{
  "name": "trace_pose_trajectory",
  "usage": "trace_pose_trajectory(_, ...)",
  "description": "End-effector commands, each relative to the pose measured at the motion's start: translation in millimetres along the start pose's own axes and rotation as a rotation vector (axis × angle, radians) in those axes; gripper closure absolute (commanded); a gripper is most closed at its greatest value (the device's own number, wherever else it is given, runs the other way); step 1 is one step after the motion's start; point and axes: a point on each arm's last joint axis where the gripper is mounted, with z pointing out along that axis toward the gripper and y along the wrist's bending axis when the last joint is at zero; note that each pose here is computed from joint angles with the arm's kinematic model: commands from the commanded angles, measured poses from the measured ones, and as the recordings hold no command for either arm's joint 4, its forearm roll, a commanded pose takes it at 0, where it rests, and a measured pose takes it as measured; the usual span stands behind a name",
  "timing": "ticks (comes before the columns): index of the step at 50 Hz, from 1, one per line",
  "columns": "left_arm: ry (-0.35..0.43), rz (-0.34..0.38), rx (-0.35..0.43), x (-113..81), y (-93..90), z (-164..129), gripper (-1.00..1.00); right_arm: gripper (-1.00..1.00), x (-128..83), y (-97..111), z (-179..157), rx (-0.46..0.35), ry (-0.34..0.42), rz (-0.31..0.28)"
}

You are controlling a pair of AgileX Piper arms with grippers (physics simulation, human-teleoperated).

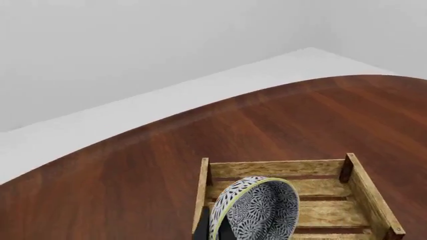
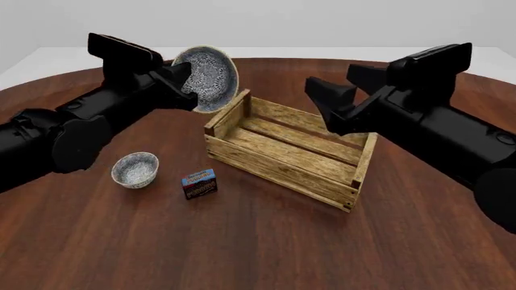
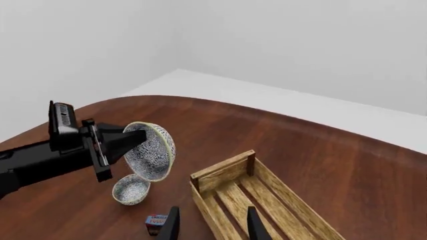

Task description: Stack the right bowl on the left bowl and place them in the tray.

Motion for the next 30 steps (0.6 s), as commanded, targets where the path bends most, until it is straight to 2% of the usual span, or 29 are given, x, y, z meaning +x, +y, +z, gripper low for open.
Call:
trace_pose_trajectory(1, 0.006, 0.002, -0.041, -9.6, 12.7, -18.7, 1.00, -1.00, -1.1, -1.0, -1.8, 0.004, -0.007, 0.008)
trace_pose_trajectory(3, 0.014, 0.000, -0.058, -7.6, 17.6, -21.3, 1.00, -1.00, 0.0, 0.5, -1.1, -0.002, -0.005, 0.010)
trace_pose_trajectory(4, 0.020, 0.054, -0.086, -2.2, 24.7, -26.7, 1.00, -1.00, 0.4, 1.7, -1.1, -0.007, -0.004, 0.013)
trace_pose_trajectory(5, 0.014, 0.078, -0.098, -0.5, 27.3, -30.5, 1.00, -1.00, 0.6, 1.8, -0.8, -0.008, -0.002, 0.011)
trace_pose_trajectory(7, 0.019, 0.045, -0.125, 0.2, 33.8, -40.3, 1.00, -1.00, 1.3, 2.1, 0.6, -0.009, -0.002, 0.005)
trace_pose_trajectory(11, 0.014, 0.062, -0.142, -0.5, 35.8, -57.8, 1.00, -1.00, 3.0, 1.3, 4.5, -0.006, 0.006, 0.010)
trace_pose_trajectory(15, 0.029, 0.096, -0.202, -0.4, 49.4, -69.3, 1.00, -1.00, 3.0, -2.0, 5.9, 0.008, 0.005, 0.004)
trace_pose_trajectory(16, 0.070, 0.041, -0.221, 1.9, 56.2, -65.3, 1.00, -1.00, 2.9, -3.3, 6.2, 0.013, 0.004, -0.001)
trace_pose_trajectory(17, 0.052, 0.051, -0.209, -1.1, 52.0, -70.2, 1.00, -1.00, 3.0, -2.8, 6.0, 0.011, 0.005, -0.001)
trace_pose_trajectory(19, 0.059, 0.046, -0.238, -1.1, 57.8, -76.8, 1.00, -1.00, 2.3, -2.7, 5.0, 0.011, 0.002, -0.001)
trace_pose_trajectory(20, 0.053, 0.048, -0.226, -2.3, 54.6, -77.9, 1.00, -1.00, 2.2, -3.0, 4.9, 0.012, 0.002, -0.003)
trace_pose_trajectory(21, 0.062, 0.020, -0.224, -2.8, 54.2, -78.3, 1.00, -1.00, 2.3, -3.2, 5.0, 0.013, 0.002, -0.005)
trace_pose_trajectory(23, 0.065, 0.033, -0.242, -4.8, 57.1, -85.6, 1.00, -1.00, 2.6, -2.6, 5.0, 0.010, 0.004, -0.004)
trace_pose_trajectory(25, 0.101, -0.015, -0.233, -4.4, 56.6, -82.4, 1.00, -1.00, 2.6, -2.7, 4.9, 0.011, 0.003, -0.005)
trace_pose_trajectory(27, 0.100, 0.023, -0.247, -7.0, 58.4, -90.5, 1.00, -1.00, 2.5, -2.9, 4.5, 0.012, 0.003, -0.003)
trace_pose_trajectory(28, 0.122, -0.023, -0.242, -7.6, 58.1, -89.0, 1.00, -1.00, 2.1, -3.4, 3.9, 0.014, 0.002, -0.004)
trace_pose_trajectory(30, 0.120, 0.011, -0.250, -11.9, 58.6, -96.6, 1.00, -1.00, 1.2, -4.0, 2.5, 0.016, 0.000, -0.002)
